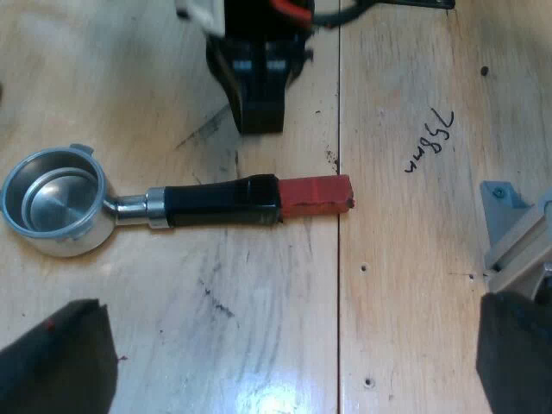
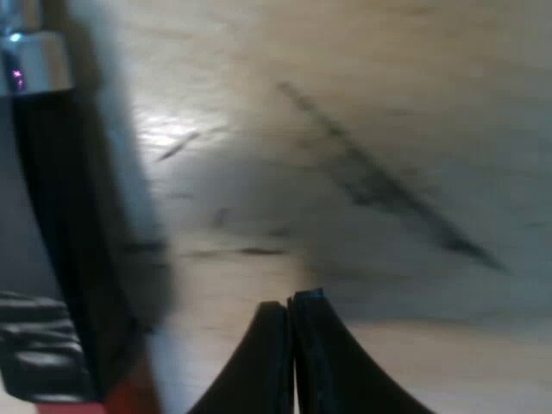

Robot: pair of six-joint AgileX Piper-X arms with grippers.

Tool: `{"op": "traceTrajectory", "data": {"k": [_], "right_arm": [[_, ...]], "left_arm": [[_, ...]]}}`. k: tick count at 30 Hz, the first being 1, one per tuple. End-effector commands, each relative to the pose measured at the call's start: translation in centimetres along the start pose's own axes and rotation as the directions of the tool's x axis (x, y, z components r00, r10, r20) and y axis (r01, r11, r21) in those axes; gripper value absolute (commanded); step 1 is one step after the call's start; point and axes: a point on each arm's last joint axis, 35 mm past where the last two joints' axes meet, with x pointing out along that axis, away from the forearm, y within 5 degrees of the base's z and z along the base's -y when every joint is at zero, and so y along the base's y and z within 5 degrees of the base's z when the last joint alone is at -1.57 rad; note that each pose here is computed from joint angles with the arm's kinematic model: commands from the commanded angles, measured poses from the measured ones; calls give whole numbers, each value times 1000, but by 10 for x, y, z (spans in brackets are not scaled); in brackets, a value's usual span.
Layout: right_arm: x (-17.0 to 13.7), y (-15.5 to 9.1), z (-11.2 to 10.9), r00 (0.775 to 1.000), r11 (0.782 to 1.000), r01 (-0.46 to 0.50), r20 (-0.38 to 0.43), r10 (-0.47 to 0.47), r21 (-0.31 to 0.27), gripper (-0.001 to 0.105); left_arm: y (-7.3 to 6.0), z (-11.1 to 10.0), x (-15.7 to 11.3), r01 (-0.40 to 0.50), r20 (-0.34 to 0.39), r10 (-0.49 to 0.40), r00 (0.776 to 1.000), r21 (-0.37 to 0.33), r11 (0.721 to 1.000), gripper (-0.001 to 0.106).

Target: Put the handle in the coffee machine

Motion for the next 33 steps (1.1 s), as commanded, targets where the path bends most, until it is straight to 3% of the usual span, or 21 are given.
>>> {"op": "traceTrajectory", "data": {"k": [1,4,5,9,14,20,26,33], "right_arm": [[4,4,3,999,999,-41,-6,41,19,0],[8,8,9,998,997,-67,6,66,44,0],[9,17,18,994,994,-108,19,108,30,0],[10,28,27,992,992,-127,30,127,14,0],[25,39,41,978,977,-209,-7,209,44,0],[24,66,64,962,965,-263,69,263,-9,0],[30,72,75,956,963,-269,118,267,2,0],[21,73,71,958,964,-265,115,264,-7,0]], "left_arm": [[0,1,0,-1,7,1,1000,-3,1000,86],[0,1,0,-1,3,1,1000,-6,1000,86],[0,0,0,0,1,0,1000,-9,1000,86],[0,0,0,0,1,0,1000,-9,1000,86],[0,0,0,0,1,0,1000,-9,1000,86],[0,-1,0,-14,-17,13,1000,-17,1000,86],[-1,-2,0,-12,-28,11,1000,-27,1000,86],[3,-5,-5,-48,-29,46,999,-77,996,86]]}}
